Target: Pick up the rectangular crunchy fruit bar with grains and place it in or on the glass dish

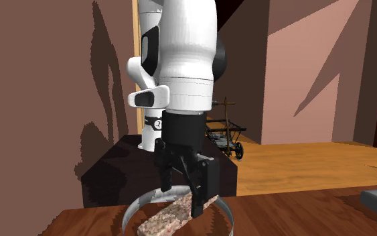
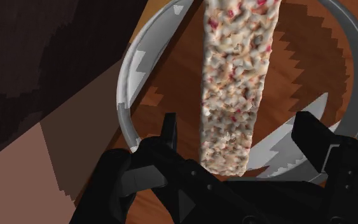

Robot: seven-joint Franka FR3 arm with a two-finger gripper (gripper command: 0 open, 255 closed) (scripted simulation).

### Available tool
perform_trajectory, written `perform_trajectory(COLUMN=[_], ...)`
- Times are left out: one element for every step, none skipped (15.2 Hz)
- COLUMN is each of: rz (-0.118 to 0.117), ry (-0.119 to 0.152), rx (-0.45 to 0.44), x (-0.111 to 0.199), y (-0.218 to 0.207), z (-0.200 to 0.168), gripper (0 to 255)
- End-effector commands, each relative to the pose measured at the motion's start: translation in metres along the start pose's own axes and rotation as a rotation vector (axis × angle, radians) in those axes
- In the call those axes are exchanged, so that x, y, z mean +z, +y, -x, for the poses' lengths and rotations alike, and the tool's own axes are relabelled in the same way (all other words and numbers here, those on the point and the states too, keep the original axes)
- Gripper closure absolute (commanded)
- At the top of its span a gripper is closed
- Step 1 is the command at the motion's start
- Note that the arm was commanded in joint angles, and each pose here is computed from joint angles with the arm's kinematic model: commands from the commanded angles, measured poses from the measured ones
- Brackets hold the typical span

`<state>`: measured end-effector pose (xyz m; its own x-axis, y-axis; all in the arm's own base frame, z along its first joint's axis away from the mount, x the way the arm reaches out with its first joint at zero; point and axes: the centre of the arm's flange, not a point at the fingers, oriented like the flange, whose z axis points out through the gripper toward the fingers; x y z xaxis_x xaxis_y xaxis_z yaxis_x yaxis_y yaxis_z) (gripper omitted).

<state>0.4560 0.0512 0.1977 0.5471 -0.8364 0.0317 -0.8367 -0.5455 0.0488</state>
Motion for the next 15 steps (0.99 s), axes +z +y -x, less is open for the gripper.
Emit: perform_trajectory(rz=[0.000, 0.000, 0.000, 0.000, 0.000, 0.000, 0.000, 0.000, 0.000, 0.000, 0.000, 0.000, 0.000, 0.000, 0.000], ry=[0.000, 0.000, 0.000, 0.000, 0.000, 0.000, 0.000, 0.000, 0.000, 0.000, 0.000, 0.000, 0.000, 0.000, 0.000], rx=[0.000, 0.000, 0.000, 0.000, 0.000, 0.000, 0.000, 0.000, 0.000, 0.000, 0.000, 0.000, 0.000, 0.000, 0.000], x=[0.000, 0.000, 0.000, -0.013, -0.026, -0.040, -0.050, -0.050, -0.050, -0.050, -0.050, -0.050, -0.050, -0.050, -0.050], y=[0.000, 0.000, 0.000, 0.000, 0.000, 0.000, 0.000, 0.000, 0.000, 0.000, 0.000, 0.000, 0.000, 0.000, 0.000], z=[0.000, 0.000, 0.000, 0.000, 0.000, 0.000, 0.000, 0.000, 0.000, 0.000, 0.000, 0.000, 0.000, 0.000, 0.000], gripper=[0, 0, 0, 0, 0, 0, 0, 0, 0, 0, 0, 0, 0, 0, 0])
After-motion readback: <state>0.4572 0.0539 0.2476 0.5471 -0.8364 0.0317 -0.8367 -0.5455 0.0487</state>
